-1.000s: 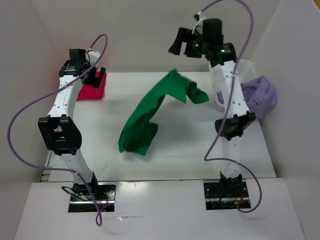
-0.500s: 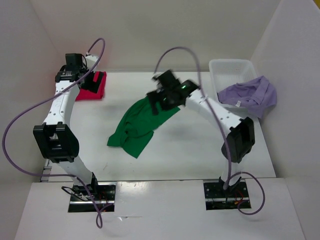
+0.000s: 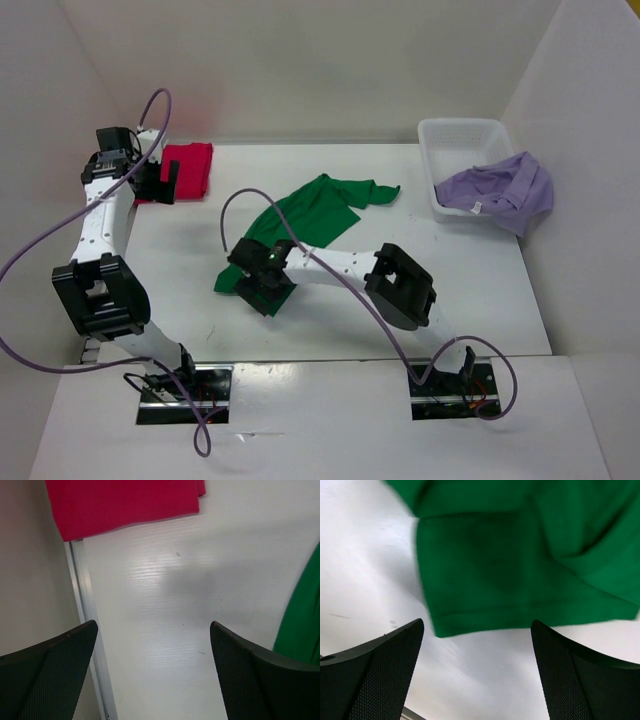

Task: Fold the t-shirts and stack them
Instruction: Flatten out the tshirt

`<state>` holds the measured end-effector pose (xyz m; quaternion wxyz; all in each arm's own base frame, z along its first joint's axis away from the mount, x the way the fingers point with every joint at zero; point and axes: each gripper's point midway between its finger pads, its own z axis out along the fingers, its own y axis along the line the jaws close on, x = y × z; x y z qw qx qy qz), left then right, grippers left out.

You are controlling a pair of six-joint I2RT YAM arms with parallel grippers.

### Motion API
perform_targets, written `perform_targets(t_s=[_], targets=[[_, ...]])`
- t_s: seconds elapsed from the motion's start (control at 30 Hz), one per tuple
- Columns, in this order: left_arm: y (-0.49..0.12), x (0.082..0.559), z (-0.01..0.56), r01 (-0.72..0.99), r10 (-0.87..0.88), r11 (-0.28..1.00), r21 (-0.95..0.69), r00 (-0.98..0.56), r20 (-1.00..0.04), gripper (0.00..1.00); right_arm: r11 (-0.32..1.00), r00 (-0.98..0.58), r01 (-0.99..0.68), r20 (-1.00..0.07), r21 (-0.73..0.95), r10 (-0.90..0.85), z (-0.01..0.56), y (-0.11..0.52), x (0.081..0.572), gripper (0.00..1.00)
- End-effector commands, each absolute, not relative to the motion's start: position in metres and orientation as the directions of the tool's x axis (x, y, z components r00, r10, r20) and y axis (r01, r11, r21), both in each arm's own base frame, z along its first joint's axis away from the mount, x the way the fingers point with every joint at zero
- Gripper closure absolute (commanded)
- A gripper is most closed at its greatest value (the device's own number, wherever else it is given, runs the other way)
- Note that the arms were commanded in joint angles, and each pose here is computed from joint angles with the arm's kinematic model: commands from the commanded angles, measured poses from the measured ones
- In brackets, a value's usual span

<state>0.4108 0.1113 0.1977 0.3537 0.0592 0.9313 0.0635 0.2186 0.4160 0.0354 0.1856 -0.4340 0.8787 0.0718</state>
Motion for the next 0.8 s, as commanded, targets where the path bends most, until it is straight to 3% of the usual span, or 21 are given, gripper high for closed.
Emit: perform_targets(t_s=[0.0, 0.1, 0.27, 0.33, 0.43, 0.53, 0.63, 0.67, 0.7, 0.73, 0.77], targets=[[0.091, 0.411, 0.213, 0.108, 0.156, 0.988, 0.113, -0.698, -0.699, 0.01, 0.589, -0.502, -0.806, -0.459, -0.061, -0.734, 0.037, 0.442, 0.214, 0.08], [0.089, 0.409, 0.213, 0.114, 0.156, 0.988, 0.107, -0.696, -0.701, 0.01, 0.597, -0.517, -0.798, -0.42, -0.08, -0.746, 0.011, 0.439, 0.215, 0.13], [0.087, 0.411, 0.217, 0.12, 0.158, 0.987, 0.104, -0.686, -0.71, 0.01, 0.598, -0.536, -0.796, -0.351, -0.094, -0.768, -0.016, 0.424, 0.208, 0.34], [0.087, 0.411, 0.217, 0.12, 0.158, 0.987, 0.104, -0.686, -0.71, 0.01, 0.613, -0.553, -0.785, -0.344, -0.09, -0.759, -0.019, 0.422, 0.206, 0.56], [0.087, 0.41, 0.221, 0.119, 0.16, 0.987, 0.107, -0.68, -0.716, 0.01, 0.616, -0.554, -0.779, -0.331, -0.117, -0.764, -0.025, 0.416, 0.208, 1.0], [0.087, 0.409, 0.225, 0.118, 0.161, 0.987, 0.111, -0.673, -0.721, 0.01, 0.638, -0.577, -0.766, -0.356, -0.075, -0.735, -0.009, 0.422, 0.222, 1.0], [0.087, 0.409, 0.232, 0.116, 0.165, 0.986, 0.117, -0.66, -0.733, 0.01, 0.631, -0.569, -0.775, -0.491, 0.049, -0.66, 0.066, 0.46, 0.243, 1.0], [0.09, 0.409, 0.232, 0.101, 0.15, 0.989, 0.111, -0.663, -0.734, 0.01, 0.612, -0.528, -0.786, -0.614, 0.091, -0.587, 0.129, 0.488, 0.26, 1.0], [0.095, 0.408, 0.24, 0.087, 0.146, 0.989, 0.118, -0.65, -0.746, 0.01, 0.602, -0.519, -0.789, -0.652, 0.119, -0.552, 0.163, 0.494, 0.266, 1.0], [0.097, 0.407, 0.241, 0.085, 0.14, 0.99, 0.112, -0.648, -0.749, 0.01, 0.536, -0.435, -0.827, -0.795, 0.169, -0.422, 0.258, 0.518, 0.27, 1.0], [0.104, 0.407, 0.244, 0.063, 0.117, 0.993, 0.1, -0.643, -0.757, 0.01, 0.503, -0.388, -0.846, -0.85, 0.176, -0.356, 0.303, 0.523, 0.269, 1.0]])
